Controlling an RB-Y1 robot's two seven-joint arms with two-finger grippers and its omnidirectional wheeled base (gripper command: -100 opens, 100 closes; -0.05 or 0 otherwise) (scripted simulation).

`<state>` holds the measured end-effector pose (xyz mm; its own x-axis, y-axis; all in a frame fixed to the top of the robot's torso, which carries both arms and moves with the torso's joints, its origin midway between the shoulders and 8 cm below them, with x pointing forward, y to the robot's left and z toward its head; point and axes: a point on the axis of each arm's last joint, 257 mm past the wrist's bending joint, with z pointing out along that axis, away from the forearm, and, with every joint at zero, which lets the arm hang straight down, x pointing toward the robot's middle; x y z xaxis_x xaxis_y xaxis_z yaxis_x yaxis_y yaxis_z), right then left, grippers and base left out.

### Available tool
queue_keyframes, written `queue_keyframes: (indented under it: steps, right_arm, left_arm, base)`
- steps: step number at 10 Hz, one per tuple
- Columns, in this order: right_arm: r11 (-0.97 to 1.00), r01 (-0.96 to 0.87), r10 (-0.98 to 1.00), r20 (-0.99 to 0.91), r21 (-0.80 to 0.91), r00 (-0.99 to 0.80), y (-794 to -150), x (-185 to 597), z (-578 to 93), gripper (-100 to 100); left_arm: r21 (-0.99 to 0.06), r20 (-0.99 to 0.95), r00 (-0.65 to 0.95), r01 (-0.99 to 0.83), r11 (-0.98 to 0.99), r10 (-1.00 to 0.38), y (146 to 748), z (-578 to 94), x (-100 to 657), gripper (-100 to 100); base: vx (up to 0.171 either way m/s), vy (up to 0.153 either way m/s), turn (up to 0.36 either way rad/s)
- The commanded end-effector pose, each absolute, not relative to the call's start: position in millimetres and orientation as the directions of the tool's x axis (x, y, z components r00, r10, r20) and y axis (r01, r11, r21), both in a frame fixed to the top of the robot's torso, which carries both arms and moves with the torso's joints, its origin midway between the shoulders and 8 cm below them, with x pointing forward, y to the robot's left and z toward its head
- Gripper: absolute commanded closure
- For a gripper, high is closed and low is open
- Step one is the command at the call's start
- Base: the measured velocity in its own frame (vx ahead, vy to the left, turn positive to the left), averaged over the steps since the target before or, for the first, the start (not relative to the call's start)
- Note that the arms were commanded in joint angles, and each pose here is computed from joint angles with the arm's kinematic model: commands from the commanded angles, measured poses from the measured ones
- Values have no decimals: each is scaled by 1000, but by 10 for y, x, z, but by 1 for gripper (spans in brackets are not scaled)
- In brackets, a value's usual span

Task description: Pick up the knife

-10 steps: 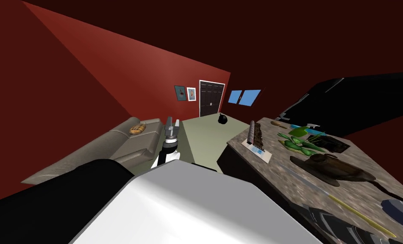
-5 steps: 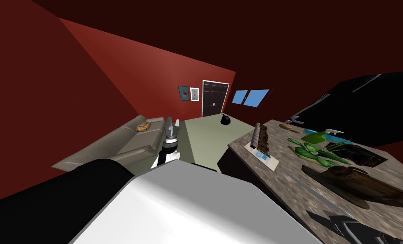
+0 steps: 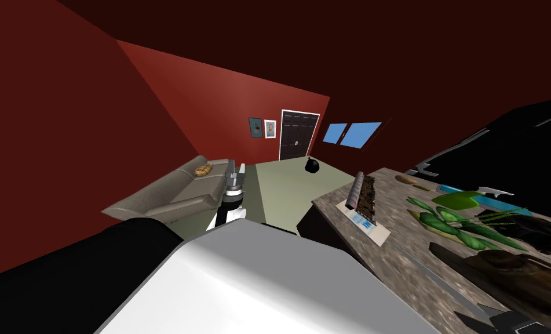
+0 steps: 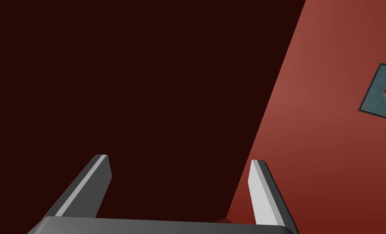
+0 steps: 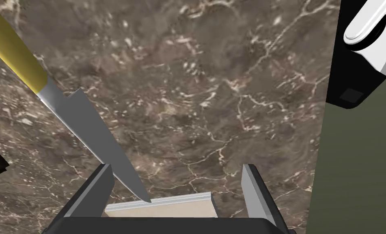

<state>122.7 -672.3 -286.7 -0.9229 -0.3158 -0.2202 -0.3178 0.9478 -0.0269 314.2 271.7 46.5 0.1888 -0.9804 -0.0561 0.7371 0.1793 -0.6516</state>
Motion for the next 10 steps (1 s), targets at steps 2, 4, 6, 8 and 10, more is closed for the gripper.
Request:
queue_keyframes:
  steps: [2, 4, 6, 8, 10]
  right_arm:
    - [918, -392, -398, -145, -68, -906, -6921, 1004, -2842, -100]
    - [900, -431, -435, -101, -64, -895, -6965, 801, -2901, -100]
    - [886, -461, -463, -70, -42, -884, -6941, 582, -3008, -100]
    - [890, -453, -455, -78, -49, -887, -6965, 643, -2978, 0]
    - [897, -439, -442, -79, -52, -894, -6955, 511, -3116, -100]
  left_arm:
    - [-652, -56, 189, 737, 179, -980, 2717, 464, 3142, 0]
    - [-652, -56, 189, 737, 179, -980, 2717, 464, 3142, 0]
    - [-652, -56, 189, 737, 179, -980, 2717, 464, 3142, 0]
    - [-652, -56, 189, 737, 179, -980, 2717, 464, 3142, 0]
    - [-652, -56, 189, 737, 179, -980, 2717, 464, 3142, 0]
  base:
    - [35, -99, 181]
    - [28, -121, 151]
    - [26, -98, 120]
    - [9, -25, 12]
    - [14, -7, 81]
